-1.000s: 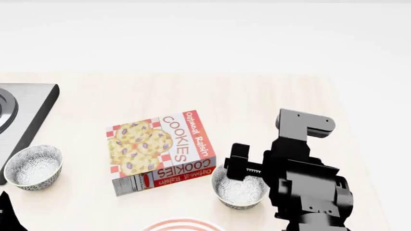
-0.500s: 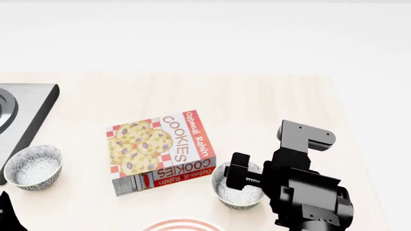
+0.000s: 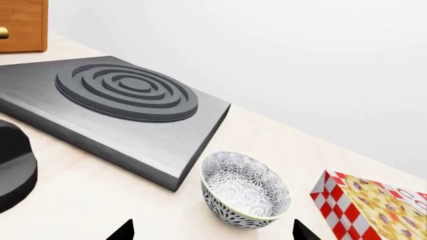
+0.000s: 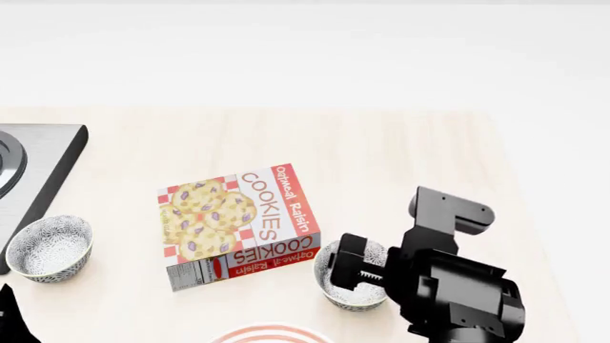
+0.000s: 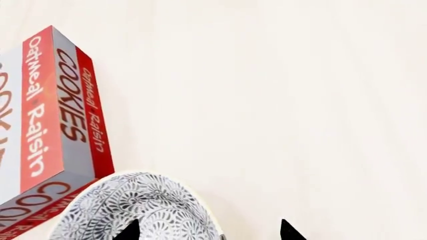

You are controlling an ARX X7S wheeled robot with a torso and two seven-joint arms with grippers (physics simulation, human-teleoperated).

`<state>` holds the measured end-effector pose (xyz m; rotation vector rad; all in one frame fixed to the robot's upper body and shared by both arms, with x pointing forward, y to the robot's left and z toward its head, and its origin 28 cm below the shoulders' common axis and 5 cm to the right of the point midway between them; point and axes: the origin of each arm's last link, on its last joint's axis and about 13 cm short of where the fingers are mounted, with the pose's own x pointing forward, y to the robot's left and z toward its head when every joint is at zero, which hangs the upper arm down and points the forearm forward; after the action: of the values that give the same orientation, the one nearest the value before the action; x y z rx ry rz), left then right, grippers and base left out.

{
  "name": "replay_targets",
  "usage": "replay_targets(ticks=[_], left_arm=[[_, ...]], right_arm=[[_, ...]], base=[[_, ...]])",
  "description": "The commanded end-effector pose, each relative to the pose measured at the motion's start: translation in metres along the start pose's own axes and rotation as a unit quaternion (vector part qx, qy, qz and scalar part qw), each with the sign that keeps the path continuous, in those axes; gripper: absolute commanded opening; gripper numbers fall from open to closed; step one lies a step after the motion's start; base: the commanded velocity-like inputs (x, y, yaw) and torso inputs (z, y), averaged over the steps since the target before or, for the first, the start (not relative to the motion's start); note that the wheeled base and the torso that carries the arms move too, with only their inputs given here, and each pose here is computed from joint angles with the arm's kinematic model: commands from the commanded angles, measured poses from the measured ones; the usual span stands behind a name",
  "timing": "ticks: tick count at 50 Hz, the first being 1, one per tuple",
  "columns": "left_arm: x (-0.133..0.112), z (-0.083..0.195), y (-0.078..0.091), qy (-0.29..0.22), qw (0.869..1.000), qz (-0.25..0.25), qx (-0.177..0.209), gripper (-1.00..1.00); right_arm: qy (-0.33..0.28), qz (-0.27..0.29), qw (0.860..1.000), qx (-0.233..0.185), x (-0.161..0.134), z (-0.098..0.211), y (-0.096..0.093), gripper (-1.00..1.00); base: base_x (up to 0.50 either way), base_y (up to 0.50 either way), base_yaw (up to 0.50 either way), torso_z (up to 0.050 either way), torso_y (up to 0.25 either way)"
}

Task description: Pick the akita bowl next to the plate and place it on the plate.

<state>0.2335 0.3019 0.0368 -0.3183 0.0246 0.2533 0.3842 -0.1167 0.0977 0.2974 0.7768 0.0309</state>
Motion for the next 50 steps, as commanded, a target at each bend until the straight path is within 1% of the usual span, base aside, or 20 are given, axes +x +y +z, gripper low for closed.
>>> replay_targets(ticks=[1,7,21,26,27,28,32,39,42,45,47,49,50], left_arm=[[0.000,0.000,0.000,0.000,1.000,0.000,0.000,1.00],[0.000,-0.001,0.000,0.000,1.000,0.000,0.000,1.00],[0.000,0.000,0.000,0.000,1.000,0.001,0.000,1.00],[0.001,-0.001,0.000,0.000,1.000,0.001,0.001,1.00],[0.001,-0.001,0.000,0.000,1.000,0.001,0.001,1.00],[0.001,-0.001,0.000,0.000,1.000,0.001,0.000,1.00],[0.000,-0.001,0.000,0.000,1.000,0.000,0.000,1.00],[0.000,0.000,0.000,0.000,1.000,0.000,0.001,1.00],[0.000,-0.001,0.000,-0.001,1.000,0.000,0.001,1.00],[0.000,-0.001,0.000,0.000,1.000,0.001,0.000,1.00],[0.000,-0.001,0.000,0.000,1.000,0.000,0.000,1.00],[0.000,0.000,0.000,0.000,1.000,0.000,0.000,1.00],[0.000,0.000,0.000,0.000,1.000,0.000,0.000,1.00]], right_arm=[[0.023,0.006,1.000,-0.003,-0.001,-0.003,0.001,1.00],[0.036,0.005,0.999,-0.004,-0.001,-0.006,0.001,1.00],[0.043,0.000,0.999,-0.004,-0.001,-0.008,0.000,1.00],[0.047,0.007,0.999,-0.007,0.000,-0.010,0.001,1.00],[0.043,0.003,0.999,-0.006,0.000,-0.009,0.001,-1.00],[0.037,-0.005,0.999,-0.008,0.000,-0.008,0.001,-1.00],[0.029,-0.008,1.000,-0.003,0.000,-0.006,0.001,-1.00],[0.007,-0.014,1.000,-0.008,0.001,-0.002,0.000,-1.00],[-0.006,-0.005,1.000,-0.018,0.000,0.001,0.000,-1.00],[-0.014,-0.009,0.999,-0.029,0.000,0.003,0.000,-1.00],[-0.026,-0.003,0.999,-0.031,0.000,0.005,0.000,-1.00],[-0.036,-0.010,0.999,-0.033,0.001,0.007,-0.002,-1.00],[-0.052,0.011,0.998,-0.029,-0.002,0.011,0.000,-1.00]], base=[[0.00,0.00,0.00,0.000,0.000],[0.00,0.00,0.00,0.000,0.000],[0.00,0.00,0.00,0.000,0.000],[0.00,0.00,0.00,0.000,0.000],[0.00,0.00,0.00,0.000,0.000],[0.00,0.00,0.00,0.000,0.000],[0.00,0.00,0.00,0.000,0.000],[0.00,0.00,0.00,0.000,0.000],[0.00,0.00,0.00,0.000,0.000],[0.00,0.00,0.00,0.000,0.000],[0.00,0.00,0.00,0.000,0.000],[0.00,0.00,0.00,0.000,0.000],[0.00,0.00,0.00,0.000,0.000]])
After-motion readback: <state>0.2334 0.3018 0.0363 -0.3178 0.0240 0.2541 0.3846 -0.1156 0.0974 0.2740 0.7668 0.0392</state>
